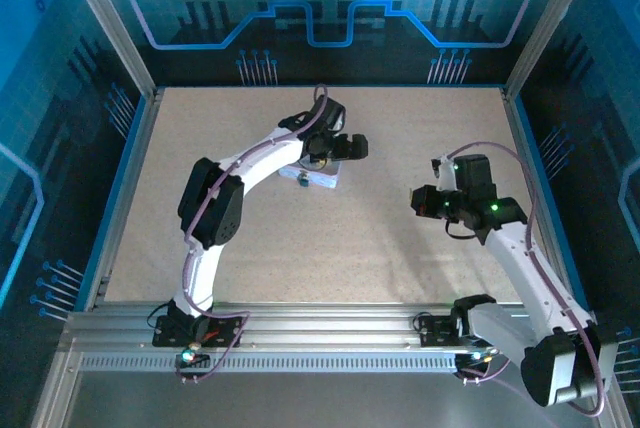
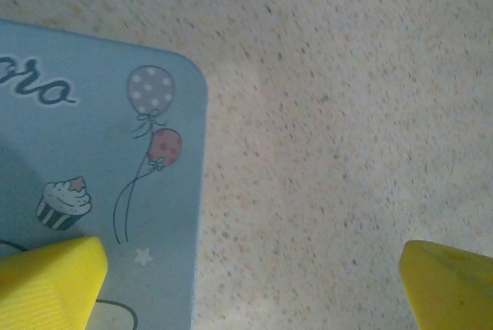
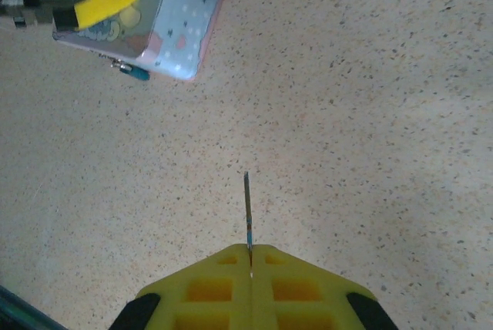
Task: Unlock a padlock with a key
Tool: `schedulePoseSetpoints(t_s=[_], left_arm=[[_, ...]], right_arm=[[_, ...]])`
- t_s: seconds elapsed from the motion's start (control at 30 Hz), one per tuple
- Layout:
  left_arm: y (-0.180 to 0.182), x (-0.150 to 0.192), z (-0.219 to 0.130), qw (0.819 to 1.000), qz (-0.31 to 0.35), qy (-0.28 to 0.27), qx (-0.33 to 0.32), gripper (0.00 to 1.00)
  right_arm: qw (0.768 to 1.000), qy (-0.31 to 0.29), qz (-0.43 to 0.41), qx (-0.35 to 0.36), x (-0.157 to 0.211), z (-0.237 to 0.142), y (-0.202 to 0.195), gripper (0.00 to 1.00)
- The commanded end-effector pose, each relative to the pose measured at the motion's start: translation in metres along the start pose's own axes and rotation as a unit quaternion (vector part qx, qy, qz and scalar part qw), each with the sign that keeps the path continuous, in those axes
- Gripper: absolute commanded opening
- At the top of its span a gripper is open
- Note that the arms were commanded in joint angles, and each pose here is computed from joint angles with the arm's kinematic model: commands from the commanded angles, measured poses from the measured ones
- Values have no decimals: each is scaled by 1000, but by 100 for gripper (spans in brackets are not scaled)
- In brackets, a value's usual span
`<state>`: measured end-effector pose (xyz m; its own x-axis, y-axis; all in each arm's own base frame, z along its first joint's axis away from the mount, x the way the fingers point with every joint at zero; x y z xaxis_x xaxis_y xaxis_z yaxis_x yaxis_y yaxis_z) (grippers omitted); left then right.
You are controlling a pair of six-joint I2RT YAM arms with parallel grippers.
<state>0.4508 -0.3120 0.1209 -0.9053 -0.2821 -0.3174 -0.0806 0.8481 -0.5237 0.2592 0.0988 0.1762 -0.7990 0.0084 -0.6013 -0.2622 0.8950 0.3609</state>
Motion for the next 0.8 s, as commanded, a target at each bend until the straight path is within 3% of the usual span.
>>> schedulePoseSetpoints(t_s=[0.0, 0.47, 0.77], left_arm=[[-4, 37, -4, 999, -13, 47, 4, 99], [-27, 81, -7, 998, -7, 65, 25, 99], [-48, 86, -4, 996, -1, 69, 48, 99]], right_arm=[[1000, 0, 1, 4, 2, -10, -4, 2], [1000, -18, 14, 14, 0, -27, -14, 2], [1000, -25, 14, 9, -3, -31, -14, 2]])
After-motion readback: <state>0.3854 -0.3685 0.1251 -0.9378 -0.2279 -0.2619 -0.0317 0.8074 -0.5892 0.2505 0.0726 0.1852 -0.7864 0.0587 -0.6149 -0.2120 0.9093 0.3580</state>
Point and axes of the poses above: each hand's point on the last joint's axis, 136 mm out from that joint toward the fingers, its own z axis out along the fingers, its own y axis along the line the jaws close on, x = y × z, the point moved 1 cm from there along -z, back along the fingers, and after that the axes turned 13 degrees about -z, right-handed, at the moved point
